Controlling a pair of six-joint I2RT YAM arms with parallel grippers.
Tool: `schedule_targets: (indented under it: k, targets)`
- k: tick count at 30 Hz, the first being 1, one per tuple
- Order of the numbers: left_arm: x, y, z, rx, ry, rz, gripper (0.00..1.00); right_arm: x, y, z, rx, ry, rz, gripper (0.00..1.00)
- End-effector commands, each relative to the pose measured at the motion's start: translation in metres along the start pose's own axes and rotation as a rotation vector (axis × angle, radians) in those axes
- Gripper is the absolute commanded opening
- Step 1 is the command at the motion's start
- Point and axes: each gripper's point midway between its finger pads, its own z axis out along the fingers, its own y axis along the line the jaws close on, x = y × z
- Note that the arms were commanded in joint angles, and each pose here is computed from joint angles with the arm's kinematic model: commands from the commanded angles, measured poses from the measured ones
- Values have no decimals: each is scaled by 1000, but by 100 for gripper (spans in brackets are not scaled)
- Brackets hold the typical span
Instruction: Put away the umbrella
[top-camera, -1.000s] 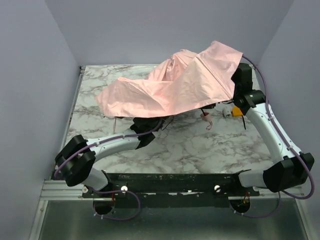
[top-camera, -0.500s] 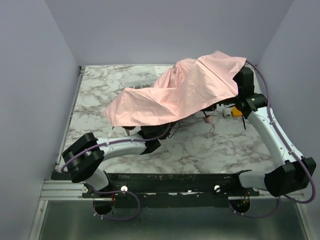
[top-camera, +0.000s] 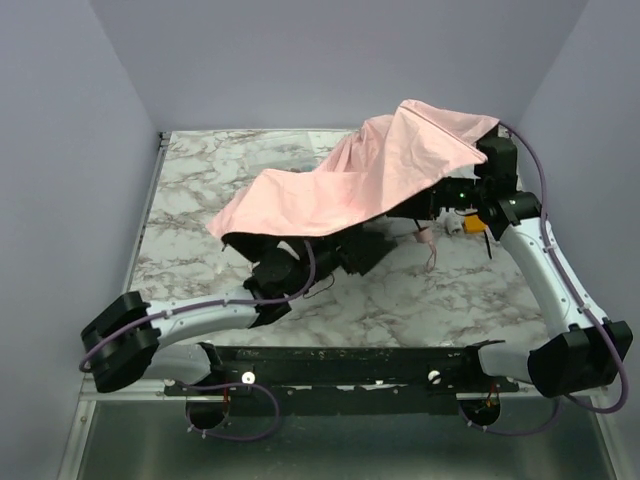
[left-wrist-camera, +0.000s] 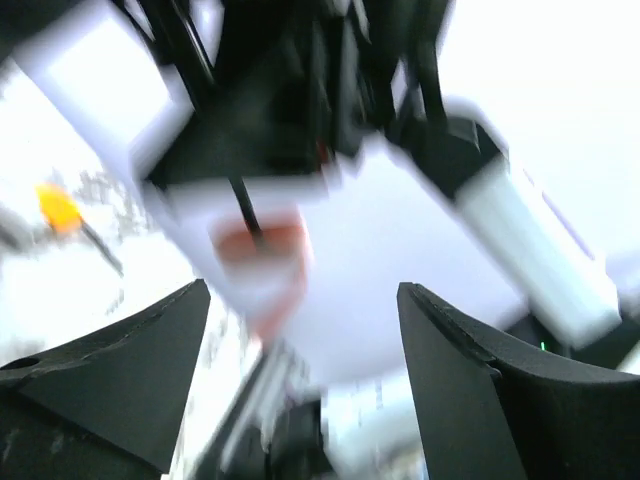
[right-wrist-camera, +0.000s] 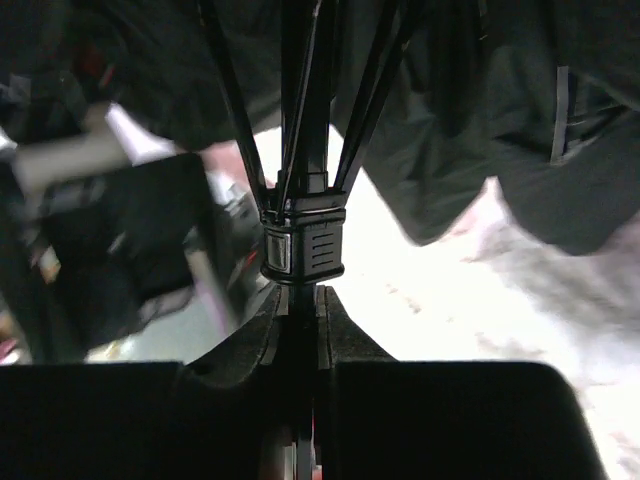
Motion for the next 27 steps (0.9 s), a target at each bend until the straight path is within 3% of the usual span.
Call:
schedule_targets:
  k: [1, 6, 9, 12, 18, 24, 27]
  targets:
    - [87, -23, -89, 158, 477, 53, 78, -74, -39, -20, 194, -217, -189, 1]
    - [104, -21, -151, 213, 624, 252, 78, -94, -45, -27, 209, -251, -188, 1]
    - [93, -40, -177, 317, 625, 328, 78, -96, -50, -27, 206, -231, -200, 1]
    - [63, -51, -189, 324, 595, 476, 81, -82, -57, -25, 194, -149, -276, 1]
    - [-17, -58, -189, 159, 502, 739, 93, -31, -63, -24, 115, 49, -403, 1]
    - [-68, -59, -171, 34, 404, 692, 98, 16, -54, -29, 8, 220, -560, 1]
    - [-69, -50, -159, 20, 397, 577, 98, 34, -55, -32, -32, 262, -655, 1]
